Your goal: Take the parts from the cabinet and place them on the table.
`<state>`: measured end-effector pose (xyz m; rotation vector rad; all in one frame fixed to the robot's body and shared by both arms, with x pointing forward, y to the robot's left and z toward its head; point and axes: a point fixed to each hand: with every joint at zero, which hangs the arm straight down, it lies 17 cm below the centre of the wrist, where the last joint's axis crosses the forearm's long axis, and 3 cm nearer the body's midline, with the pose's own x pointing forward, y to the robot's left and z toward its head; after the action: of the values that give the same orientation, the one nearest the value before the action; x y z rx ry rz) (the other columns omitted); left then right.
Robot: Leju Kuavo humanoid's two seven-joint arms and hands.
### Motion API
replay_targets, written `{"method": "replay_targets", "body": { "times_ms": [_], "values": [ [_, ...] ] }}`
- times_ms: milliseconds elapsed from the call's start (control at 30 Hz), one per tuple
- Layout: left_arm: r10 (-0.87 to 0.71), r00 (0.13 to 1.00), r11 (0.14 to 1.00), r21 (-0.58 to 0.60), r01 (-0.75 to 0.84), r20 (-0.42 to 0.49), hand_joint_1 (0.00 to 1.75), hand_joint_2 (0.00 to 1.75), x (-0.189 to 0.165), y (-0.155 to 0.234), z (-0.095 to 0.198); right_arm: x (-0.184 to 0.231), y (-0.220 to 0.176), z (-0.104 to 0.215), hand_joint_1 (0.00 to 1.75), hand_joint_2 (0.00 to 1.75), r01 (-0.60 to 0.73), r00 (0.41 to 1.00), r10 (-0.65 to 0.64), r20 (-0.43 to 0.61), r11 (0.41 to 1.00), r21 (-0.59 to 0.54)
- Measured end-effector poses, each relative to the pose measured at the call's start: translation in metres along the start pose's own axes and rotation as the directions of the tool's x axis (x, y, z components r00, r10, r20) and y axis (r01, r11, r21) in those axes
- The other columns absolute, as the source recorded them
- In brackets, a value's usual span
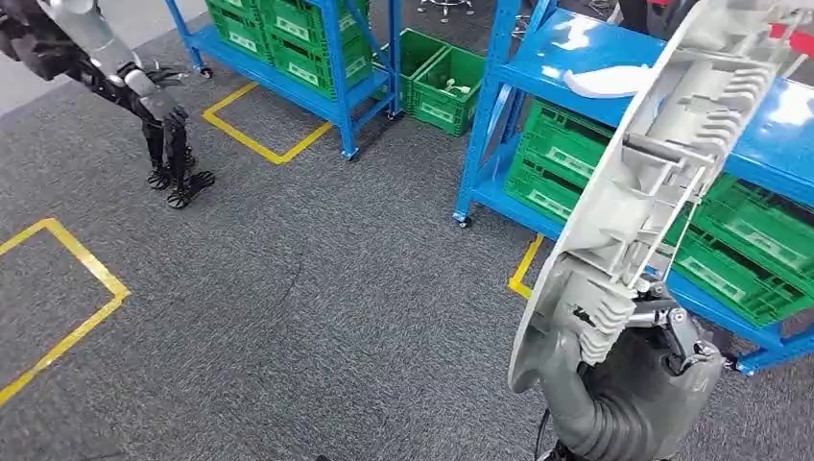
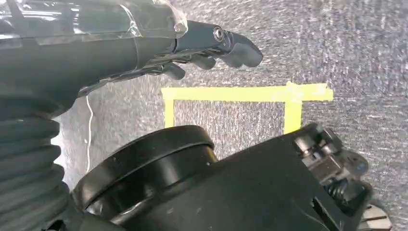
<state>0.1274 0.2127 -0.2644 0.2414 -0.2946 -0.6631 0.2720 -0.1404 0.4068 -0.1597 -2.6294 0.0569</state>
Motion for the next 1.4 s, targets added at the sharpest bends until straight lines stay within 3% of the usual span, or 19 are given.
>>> {"method": "replay_targets", "body": {
  "times_ms": [333, 533, 833, 1400],
  "values": [
    [0.028, 1.0, 1.0, -0.001, -0.028, -0.005, 0.0, 1.75, 0.0, 0.0, 0.0, 0.0, 0.005, -0.001, 1.75, 1.75, 0.024, 1.0, -0.024, 0.003, 1.0, 0.012],
    [0.049, 0.999, 0.999, 0.016, -0.049, 0.019, 0.0, 1.75, 0.003, 0.003, -0.001, 0.009, 0.005, -0.015, 1.75, 1.75, 0.042, 0.997, -0.043, 0.059, 0.999, 0.011],
    [0.053, 0.998, 0.998, 0.022, -0.053, -0.019, 0.0, 1.75, -0.003, 0.01, -0.003, 0.026, -0.002, -0.021, 1.75, 1.75, 0.041, 0.994, -0.041, 0.106, 0.999, -0.001],
    [0.053, 0.997, 0.999, 0.012, -0.053, -0.053, 0.0, 1.75, -0.012, 0.006, -0.002, 0.021, -0.01, -0.009, 1.75, 1.75, 0.059, 0.997, -0.059, 0.053, 0.998, -0.003]
  ]
}}
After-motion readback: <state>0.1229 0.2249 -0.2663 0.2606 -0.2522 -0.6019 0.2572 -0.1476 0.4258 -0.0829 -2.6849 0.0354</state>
